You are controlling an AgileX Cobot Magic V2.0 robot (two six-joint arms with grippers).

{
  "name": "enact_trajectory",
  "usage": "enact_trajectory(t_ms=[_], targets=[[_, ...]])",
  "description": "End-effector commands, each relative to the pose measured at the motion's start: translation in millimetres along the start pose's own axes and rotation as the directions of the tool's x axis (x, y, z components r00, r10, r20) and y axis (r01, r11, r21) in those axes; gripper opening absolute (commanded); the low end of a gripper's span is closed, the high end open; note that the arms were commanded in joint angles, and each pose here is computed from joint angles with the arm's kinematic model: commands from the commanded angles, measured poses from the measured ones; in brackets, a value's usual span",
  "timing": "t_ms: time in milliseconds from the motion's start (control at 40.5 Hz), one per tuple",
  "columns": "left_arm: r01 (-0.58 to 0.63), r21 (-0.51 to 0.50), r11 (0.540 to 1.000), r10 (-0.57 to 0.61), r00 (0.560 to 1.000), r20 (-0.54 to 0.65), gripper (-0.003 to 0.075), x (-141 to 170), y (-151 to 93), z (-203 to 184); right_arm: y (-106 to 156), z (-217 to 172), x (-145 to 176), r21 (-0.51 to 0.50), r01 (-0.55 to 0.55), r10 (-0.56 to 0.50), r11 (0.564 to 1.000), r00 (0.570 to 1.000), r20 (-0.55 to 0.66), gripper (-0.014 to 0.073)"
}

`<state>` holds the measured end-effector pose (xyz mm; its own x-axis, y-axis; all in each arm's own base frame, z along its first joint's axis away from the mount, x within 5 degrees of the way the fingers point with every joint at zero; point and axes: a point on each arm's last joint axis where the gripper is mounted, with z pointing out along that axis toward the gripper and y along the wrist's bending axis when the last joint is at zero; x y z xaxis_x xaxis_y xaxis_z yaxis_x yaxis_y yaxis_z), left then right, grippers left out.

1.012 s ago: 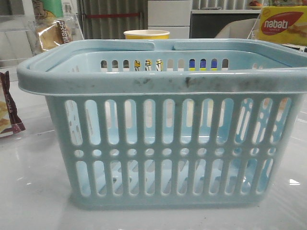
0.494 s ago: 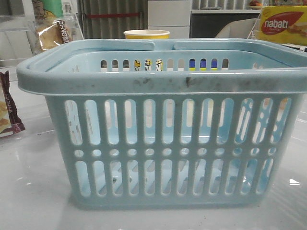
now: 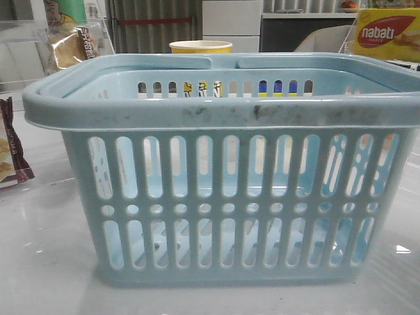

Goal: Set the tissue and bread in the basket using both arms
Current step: 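Grasp the small white tissue pack on the stand with the right gripper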

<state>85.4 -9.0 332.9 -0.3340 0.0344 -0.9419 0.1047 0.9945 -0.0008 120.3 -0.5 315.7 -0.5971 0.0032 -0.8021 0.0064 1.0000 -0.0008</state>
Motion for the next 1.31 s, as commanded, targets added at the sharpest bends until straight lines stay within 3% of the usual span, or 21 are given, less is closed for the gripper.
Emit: enact_trajectory(t_ms=[0,99,296,370,592,888,1110,1283], targets=[[0.014,0.008,1.000,-0.014,0.996,0.091,0.0102,-15.4,-0.6,-2.8,-0.3,2.2,-15.1,0.002,-0.002,0.002,1.000,0.998,0.060,0.0527],[0.014,0.008,1.000,-0.014,0.996,0.091,0.0165,-15.4,-0.6,-2.8,-0.2,10.4,-15.4,0.002,-0.002,0.002,1.000,1.000,0.025,0.0598],[0.014,0.008,1.000,-0.015,0.995,0.095,0.0525,-15.7,-0.6,-2.8,-0.2,22.5,-15.5,0.002,-0.002,0.002,1.000,1.000,-0.025,0.0595],[0.014,0.007,1.000,-0.015,0.995,0.099,0.0575,-16.1,-0.5,-2.9,-0.3,26.6,-17.2,0.004,0.000,0.000,1.000,0.999,-0.039,0.0595],[0.014,0.007,1.000,-0.015,0.995,0.099,0.0544,-16.1,-0.5,-2.9,-5.8,32.4,-45.3,0.042,0.019,-0.017,0.999,0.998,-0.058,0.0595],[0.014,0.007,1.000,-0.015,0.995,0.099,0.0477,-16.1,-0.5,-2.9,-41.9,41.0,-104.4,0.171,-0.086,0.101,0.982,0.991,-0.082,0.0595],[0.014,0.007,1.000,-0.015,0.995,0.099,0.0424,-16.1,-0.5,-2.9,-65.6,67.2,-139.3,0.214,-0.122,0.154,0.969,0.978,-0.140,0.0595],[0.014,0.007,1.000,-0.015,0.995,0.099,0.0384,-16.1,-0.5,-2.9,-83.3,97.6,-156.9,0.228,-0.092,0.136,0.969,0.974,-0.183,0.0595]])
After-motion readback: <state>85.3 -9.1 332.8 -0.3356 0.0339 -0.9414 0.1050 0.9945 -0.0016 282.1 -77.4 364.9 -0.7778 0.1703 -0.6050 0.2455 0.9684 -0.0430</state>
